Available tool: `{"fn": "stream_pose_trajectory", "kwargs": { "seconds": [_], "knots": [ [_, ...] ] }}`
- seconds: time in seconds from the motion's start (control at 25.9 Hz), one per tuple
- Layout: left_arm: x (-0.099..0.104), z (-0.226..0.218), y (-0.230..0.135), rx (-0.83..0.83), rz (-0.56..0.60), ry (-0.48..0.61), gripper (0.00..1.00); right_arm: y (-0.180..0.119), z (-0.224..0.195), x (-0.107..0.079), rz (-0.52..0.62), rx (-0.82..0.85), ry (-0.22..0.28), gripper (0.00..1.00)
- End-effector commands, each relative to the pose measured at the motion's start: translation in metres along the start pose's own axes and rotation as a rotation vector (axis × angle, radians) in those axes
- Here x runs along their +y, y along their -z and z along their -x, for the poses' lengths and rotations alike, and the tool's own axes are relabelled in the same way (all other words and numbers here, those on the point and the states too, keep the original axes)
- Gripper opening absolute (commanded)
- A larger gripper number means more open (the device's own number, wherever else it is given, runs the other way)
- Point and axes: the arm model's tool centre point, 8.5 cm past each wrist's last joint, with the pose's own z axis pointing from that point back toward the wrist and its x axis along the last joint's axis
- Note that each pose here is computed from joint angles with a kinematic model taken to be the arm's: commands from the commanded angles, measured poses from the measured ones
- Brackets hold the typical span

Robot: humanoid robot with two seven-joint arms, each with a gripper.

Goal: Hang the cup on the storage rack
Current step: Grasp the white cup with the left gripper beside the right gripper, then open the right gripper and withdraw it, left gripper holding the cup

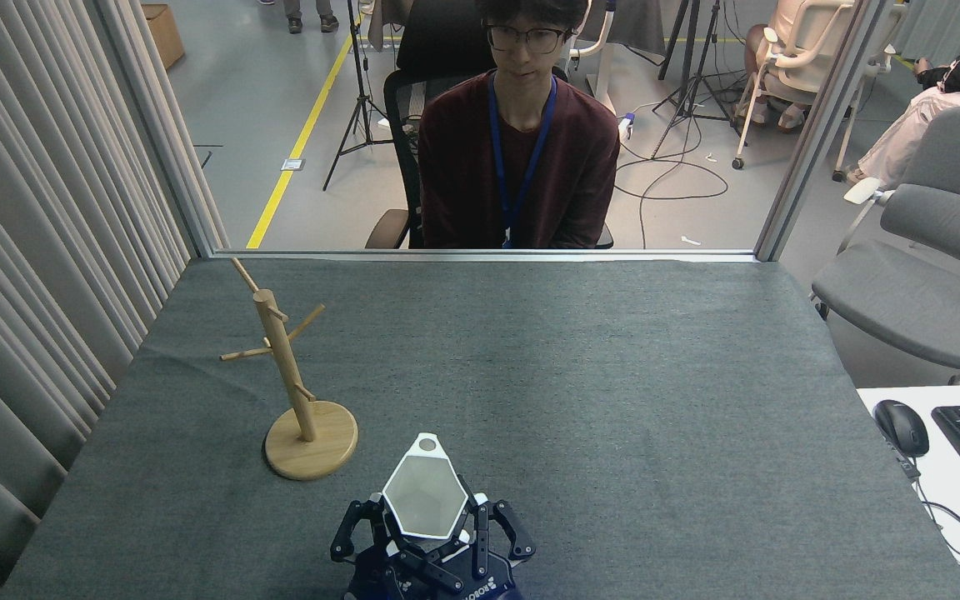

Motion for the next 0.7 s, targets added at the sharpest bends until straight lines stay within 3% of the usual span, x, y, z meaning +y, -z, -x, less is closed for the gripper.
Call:
{"fn": "stream_pose_trajectory", "kwargs": {
  "seconds": [0.0,0.19,0.23,0.27,0.35,0.5,0.58,0.66],
  "knots": [
    [0.0,0.002,0.0,-0.002,0.01,0.006,0.47,-0.001,-0.002,0.0,-0.002,-0.002,0.002,0.61],
    [0.001,0.005,0.005,-0.001,0.017,0.012,0.41,-0.001,-0.001,0.0,-0.002,0.007,-0.001,0.65],
    [0.001,0.005,0.005,-0.001,0.016,0.013,0.41,-0.001,0.001,0.0,-0.001,0.021,-0.003,0.75],
    [0.001,0.005,0.005,-0.001,0.015,0.014,0.41,0.0,0.002,-0.001,0.004,0.03,-0.004,0.95],
    [0.001,0.005,0.005,-0.001,0.016,0.013,0.41,0.002,0.003,-0.008,0.027,0.032,-0.004,0.99],
    [0.001,0.004,0.005,0.0,0.016,0.012,0.41,0.013,0.01,-0.046,0.145,0.044,-0.002,0.99],
    [0.001,0.003,0.006,0.0,0.016,0.01,0.41,0.024,0.027,-0.07,0.222,0.098,0.044,0.99],
    [0.001,0.003,0.006,0.001,0.016,0.009,0.41,0.037,0.084,-0.088,0.286,0.263,0.11,0.99]
  ]
}}
